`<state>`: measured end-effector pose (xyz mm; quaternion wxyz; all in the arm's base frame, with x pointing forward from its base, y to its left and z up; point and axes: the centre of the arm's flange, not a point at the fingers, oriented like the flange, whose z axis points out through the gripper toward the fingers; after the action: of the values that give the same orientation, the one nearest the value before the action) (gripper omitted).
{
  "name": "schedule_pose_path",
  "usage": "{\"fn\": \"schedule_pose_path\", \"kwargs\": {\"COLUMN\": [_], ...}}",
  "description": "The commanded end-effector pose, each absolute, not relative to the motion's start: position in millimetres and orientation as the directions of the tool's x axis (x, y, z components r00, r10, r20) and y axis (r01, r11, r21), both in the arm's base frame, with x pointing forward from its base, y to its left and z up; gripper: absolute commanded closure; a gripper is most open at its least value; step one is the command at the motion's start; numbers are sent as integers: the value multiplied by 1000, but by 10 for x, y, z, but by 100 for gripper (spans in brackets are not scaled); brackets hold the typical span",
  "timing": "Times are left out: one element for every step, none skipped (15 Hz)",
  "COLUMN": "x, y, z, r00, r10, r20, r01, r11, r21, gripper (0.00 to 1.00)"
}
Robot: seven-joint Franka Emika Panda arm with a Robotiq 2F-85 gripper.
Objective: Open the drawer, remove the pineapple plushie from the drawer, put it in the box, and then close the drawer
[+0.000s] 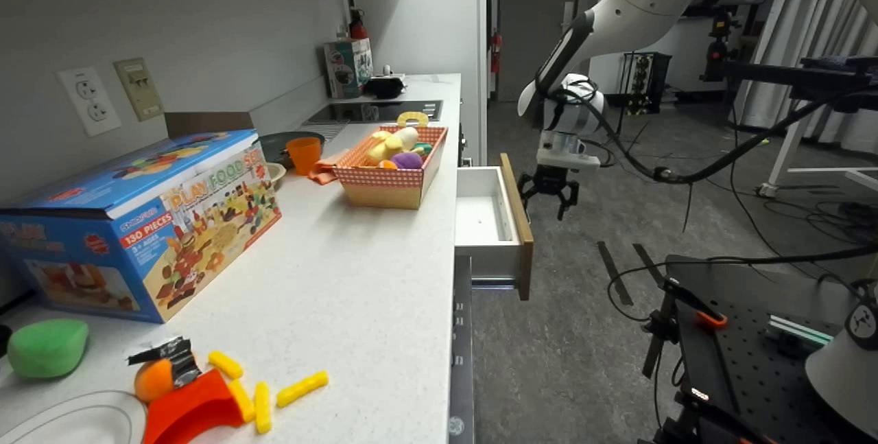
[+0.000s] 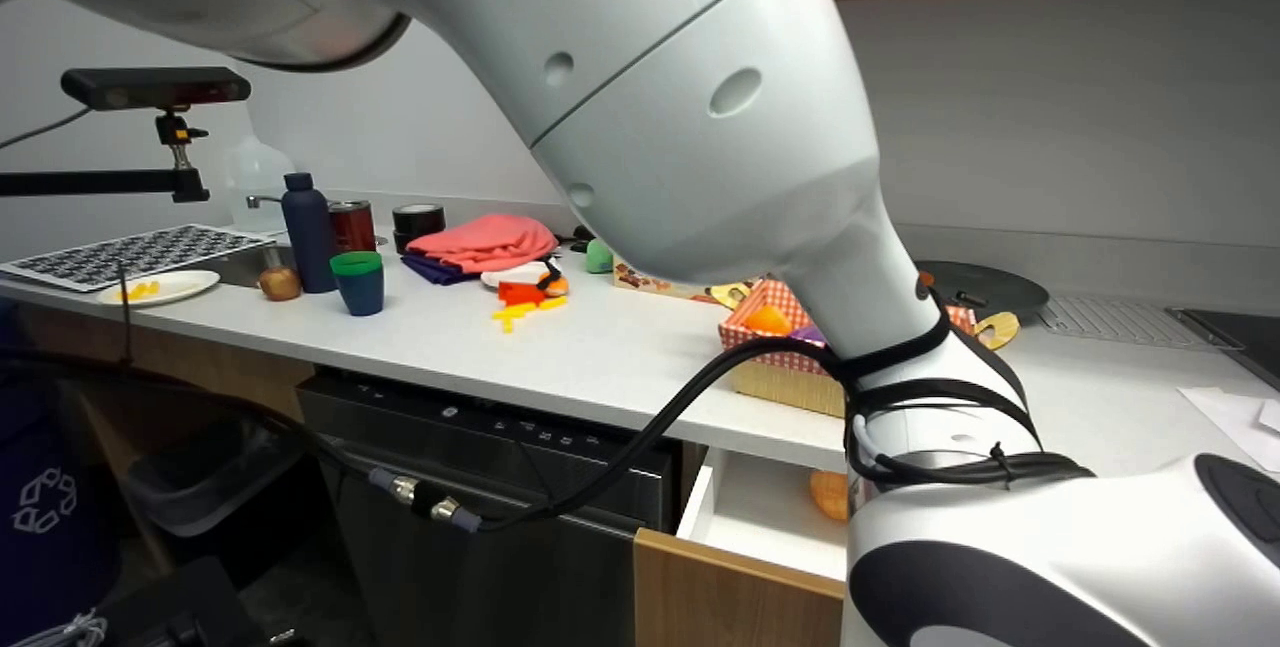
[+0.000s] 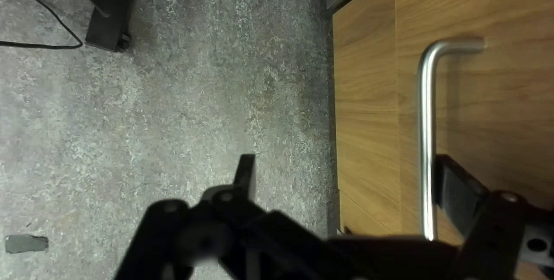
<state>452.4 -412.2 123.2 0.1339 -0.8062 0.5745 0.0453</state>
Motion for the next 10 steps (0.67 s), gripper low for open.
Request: {"fn": "schedule_pose_path", "kwargs": {"x": [4219, 4201, 4215, 4242, 4307, 4272, 4275, 4277, 4278, 4278], "y": [-4596, -4568, -4520, -4474, -4385, -4203, -4197, -4193, -4190, -4189], "z": [1267, 1282, 1281, 1274, 1267, 1235, 1235, 1236, 1236, 1237], "r00": [242, 247, 250, 249, 250, 333, 332, 332, 332, 332], "r10": [-962, -961, -961, -961, -961, -915, -916, -917, -917, -917], "r20": [-126, -122, -120, -121, -116, -226, -223, -221, -220, -219], "r01": [-966, -965, -964, -964, -964, -939, -940, -940, -939, -939], "r11": [-227, -232, -235, -234, -236, -301, -301, -301, -301, -301], "r21": [-123, -125, -125, -124, -126, -163, -164, -164, -164, -164], "gripper": [0, 0, 0, 0, 0, 0, 0, 0, 0, 0]}}
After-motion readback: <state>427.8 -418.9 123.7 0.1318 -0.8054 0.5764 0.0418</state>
